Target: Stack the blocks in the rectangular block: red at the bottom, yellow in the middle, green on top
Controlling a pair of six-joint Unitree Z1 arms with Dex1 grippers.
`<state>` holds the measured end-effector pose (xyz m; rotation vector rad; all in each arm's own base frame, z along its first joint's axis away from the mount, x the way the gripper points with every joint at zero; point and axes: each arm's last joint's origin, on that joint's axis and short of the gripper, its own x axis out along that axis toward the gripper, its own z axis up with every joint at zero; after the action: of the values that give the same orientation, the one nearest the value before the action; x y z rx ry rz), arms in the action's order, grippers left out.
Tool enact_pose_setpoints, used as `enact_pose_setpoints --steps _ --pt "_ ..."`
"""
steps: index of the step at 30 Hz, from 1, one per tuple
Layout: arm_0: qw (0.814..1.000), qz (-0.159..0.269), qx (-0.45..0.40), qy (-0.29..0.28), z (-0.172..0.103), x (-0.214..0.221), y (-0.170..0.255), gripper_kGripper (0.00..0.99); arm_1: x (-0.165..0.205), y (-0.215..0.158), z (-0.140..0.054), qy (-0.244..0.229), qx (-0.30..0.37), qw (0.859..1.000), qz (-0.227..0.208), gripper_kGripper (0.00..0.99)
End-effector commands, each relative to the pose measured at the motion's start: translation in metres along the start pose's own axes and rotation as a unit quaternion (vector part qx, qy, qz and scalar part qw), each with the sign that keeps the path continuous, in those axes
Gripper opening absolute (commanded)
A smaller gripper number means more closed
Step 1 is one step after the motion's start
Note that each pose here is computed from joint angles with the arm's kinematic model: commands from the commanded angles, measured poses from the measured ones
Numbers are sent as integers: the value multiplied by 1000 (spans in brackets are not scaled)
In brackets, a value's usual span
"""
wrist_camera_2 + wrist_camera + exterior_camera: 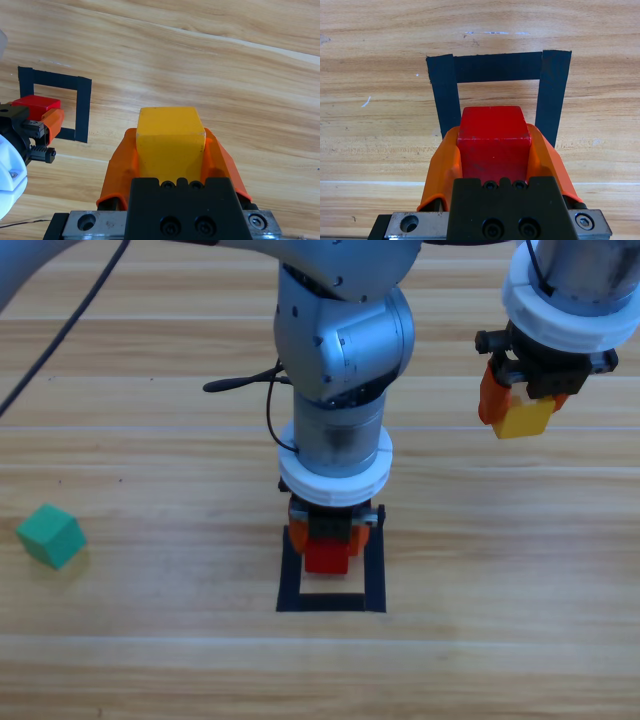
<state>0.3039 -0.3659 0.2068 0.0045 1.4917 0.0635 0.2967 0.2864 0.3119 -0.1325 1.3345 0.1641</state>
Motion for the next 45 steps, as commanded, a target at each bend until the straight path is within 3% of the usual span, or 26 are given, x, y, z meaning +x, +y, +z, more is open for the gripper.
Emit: enact_pose_setpoints --steps 1,45 --pt "1000 17 17 6 -11 19 -16 0 22 10 -4 20 -10 1000 -18 0" --pt "1000 2 19 5 -17 29 -15 0 26 11 -3 25 -8 999 -18 0"
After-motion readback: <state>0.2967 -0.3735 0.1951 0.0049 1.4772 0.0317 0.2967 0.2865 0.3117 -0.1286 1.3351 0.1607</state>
